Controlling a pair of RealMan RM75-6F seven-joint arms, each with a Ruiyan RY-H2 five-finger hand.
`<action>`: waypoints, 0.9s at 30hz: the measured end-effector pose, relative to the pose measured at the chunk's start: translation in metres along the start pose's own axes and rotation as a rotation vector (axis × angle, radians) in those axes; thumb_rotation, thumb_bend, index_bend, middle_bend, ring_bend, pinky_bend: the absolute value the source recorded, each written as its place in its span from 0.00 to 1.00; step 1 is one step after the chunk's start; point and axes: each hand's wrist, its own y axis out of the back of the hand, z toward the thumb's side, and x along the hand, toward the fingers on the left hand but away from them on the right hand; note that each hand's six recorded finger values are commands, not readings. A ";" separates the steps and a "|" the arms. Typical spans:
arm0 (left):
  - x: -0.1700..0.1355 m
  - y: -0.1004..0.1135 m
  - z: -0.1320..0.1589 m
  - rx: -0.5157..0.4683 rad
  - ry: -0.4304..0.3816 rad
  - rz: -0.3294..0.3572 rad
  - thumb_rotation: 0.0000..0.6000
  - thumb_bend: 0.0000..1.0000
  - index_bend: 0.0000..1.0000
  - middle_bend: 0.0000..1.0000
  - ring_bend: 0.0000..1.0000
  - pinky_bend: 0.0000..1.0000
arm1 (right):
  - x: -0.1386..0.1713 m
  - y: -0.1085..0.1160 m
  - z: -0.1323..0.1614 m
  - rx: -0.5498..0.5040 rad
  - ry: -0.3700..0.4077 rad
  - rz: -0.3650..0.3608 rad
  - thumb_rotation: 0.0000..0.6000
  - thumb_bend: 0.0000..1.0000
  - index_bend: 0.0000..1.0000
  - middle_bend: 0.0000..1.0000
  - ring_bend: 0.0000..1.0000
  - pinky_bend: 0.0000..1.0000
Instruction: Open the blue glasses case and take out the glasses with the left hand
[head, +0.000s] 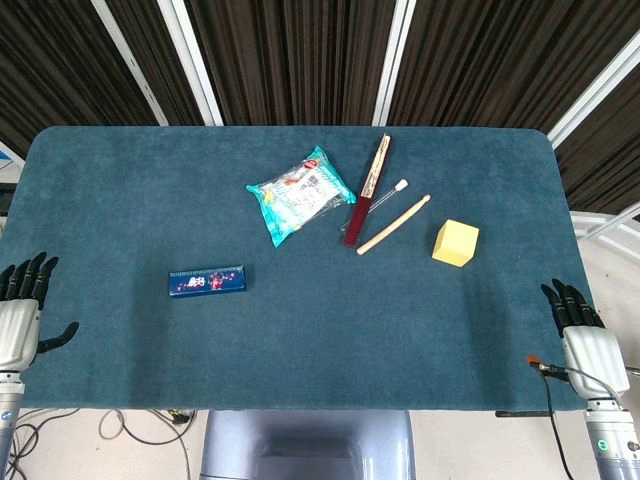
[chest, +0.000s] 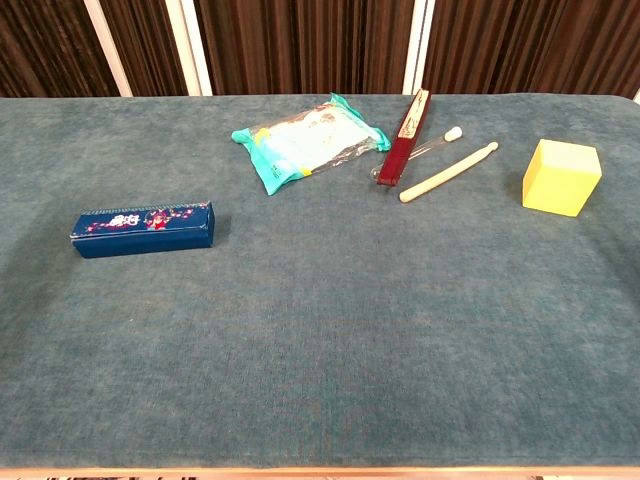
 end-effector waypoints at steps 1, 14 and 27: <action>0.000 0.000 0.000 0.000 0.001 0.000 1.00 0.17 0.00 0.00 0.00 0.00 | 0.000 0.000 0.000 -0.003 0.000 0.000 1.00 0.16 0.00 0.00 0.00 0.22; 0.006 -0.003 0.005 -0.015 0.006 -0.021 1.00 0.17 0.00 0.00 0.00 0.00 | 0.001 0.000 0.002 -0.001 0.008 0.001 1.00 0.16 0.00 0.00 0.00 0.22; 0.046 -0.027 0.040 0.024 -0.028 -0.124 1.00 0.17 0.00 0.00 0.00 0.00 | 0.003 0.002 0.001 -0.004 0.010 0.000 1.00 0.16 0.00 0.00 0.00 0.22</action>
